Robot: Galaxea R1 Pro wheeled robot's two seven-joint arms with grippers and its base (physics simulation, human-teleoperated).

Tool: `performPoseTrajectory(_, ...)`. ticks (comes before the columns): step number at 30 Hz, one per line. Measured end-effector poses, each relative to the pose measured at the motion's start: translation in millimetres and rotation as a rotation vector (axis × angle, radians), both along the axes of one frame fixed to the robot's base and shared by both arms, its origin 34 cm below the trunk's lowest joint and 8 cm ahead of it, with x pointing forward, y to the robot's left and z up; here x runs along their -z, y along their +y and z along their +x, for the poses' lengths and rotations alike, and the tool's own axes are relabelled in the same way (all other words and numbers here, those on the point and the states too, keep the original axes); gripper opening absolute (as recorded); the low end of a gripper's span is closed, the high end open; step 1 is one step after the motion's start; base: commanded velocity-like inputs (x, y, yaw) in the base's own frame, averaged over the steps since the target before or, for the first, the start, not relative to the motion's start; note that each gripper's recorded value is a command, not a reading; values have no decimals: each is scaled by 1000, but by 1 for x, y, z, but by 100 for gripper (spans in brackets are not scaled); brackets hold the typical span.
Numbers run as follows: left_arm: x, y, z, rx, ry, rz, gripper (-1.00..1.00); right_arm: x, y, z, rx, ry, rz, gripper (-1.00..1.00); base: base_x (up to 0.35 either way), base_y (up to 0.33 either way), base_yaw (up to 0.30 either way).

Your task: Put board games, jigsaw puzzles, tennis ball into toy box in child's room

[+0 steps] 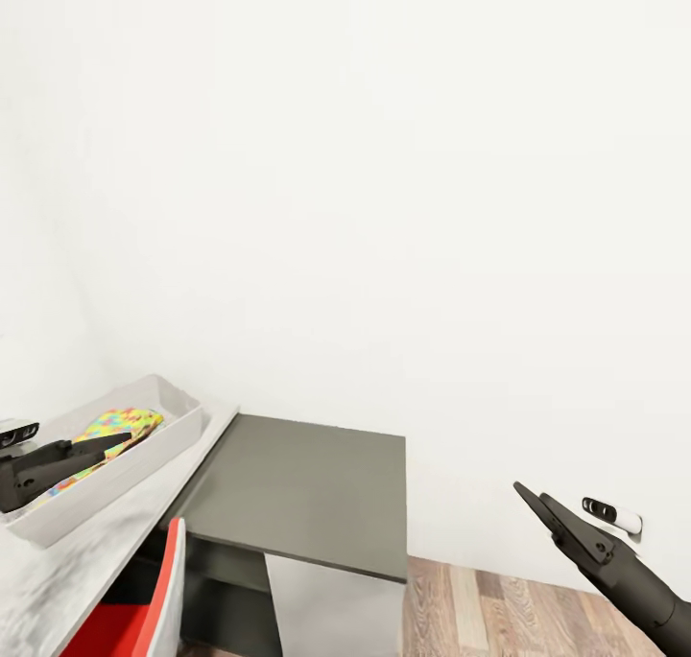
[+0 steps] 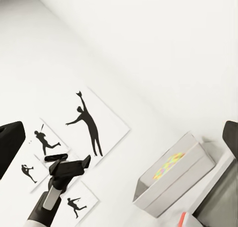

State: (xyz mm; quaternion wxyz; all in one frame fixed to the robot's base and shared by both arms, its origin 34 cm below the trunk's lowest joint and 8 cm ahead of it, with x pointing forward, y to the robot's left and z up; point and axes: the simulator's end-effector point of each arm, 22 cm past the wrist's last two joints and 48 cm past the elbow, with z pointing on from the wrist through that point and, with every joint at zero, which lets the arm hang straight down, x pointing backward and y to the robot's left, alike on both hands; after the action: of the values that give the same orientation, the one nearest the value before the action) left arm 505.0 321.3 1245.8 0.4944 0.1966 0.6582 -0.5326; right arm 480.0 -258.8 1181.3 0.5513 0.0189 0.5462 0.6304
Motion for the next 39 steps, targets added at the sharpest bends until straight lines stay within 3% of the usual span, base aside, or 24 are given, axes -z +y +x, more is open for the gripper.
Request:
performPoseTrajectory(20, -6, -1, -4, 1, -16, -1, 100, -4, 1, -2, 4, -10, -6, 100, -15, -153, -242)
performPoseTrajectory(39, 0, -6, -2, 12, -2, -9, 100, 2, 2, 1, 6, 5, -13, 100, -66, -70, -18)
